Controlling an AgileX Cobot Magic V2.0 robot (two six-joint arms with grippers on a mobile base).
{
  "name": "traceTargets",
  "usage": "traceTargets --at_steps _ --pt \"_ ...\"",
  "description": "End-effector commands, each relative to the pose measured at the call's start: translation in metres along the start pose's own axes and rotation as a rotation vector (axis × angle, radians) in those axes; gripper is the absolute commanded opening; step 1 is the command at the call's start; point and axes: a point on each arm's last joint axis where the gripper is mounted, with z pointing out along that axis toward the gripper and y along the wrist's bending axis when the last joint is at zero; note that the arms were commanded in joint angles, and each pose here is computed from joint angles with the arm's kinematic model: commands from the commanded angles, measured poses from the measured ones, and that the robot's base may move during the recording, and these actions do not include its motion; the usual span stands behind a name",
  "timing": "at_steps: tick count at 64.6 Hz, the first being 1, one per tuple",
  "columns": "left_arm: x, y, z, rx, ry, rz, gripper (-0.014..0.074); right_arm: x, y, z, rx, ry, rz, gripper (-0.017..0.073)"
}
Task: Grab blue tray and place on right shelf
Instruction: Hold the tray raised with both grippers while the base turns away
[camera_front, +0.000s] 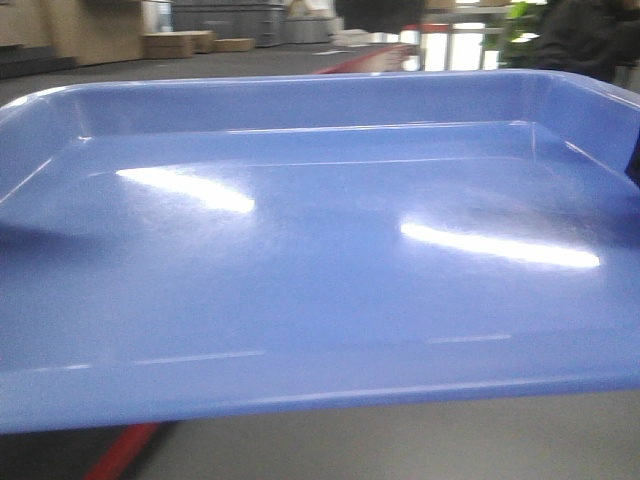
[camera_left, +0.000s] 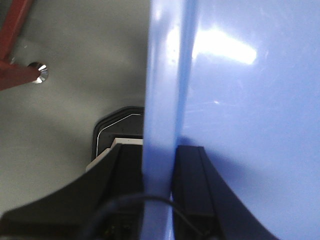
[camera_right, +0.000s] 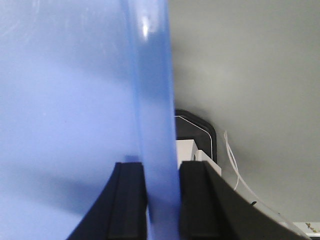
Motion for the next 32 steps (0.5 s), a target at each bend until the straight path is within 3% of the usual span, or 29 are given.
traceTargets --at_steps 1,32 --pt "-0.0018 0.0007 -0.0109 0.009 -0.04 -0.019 0.0 -0.0025 -0.0016 -0.0131 -0.017 -0.057 0.01 0.018" --pt "-0.0018 0.0007 -0.0109 0.009 -0.04 -0.019 0.0 -0.0025 -0.0016 -0.0131 -0.017 -0.057 0.01 0.018"
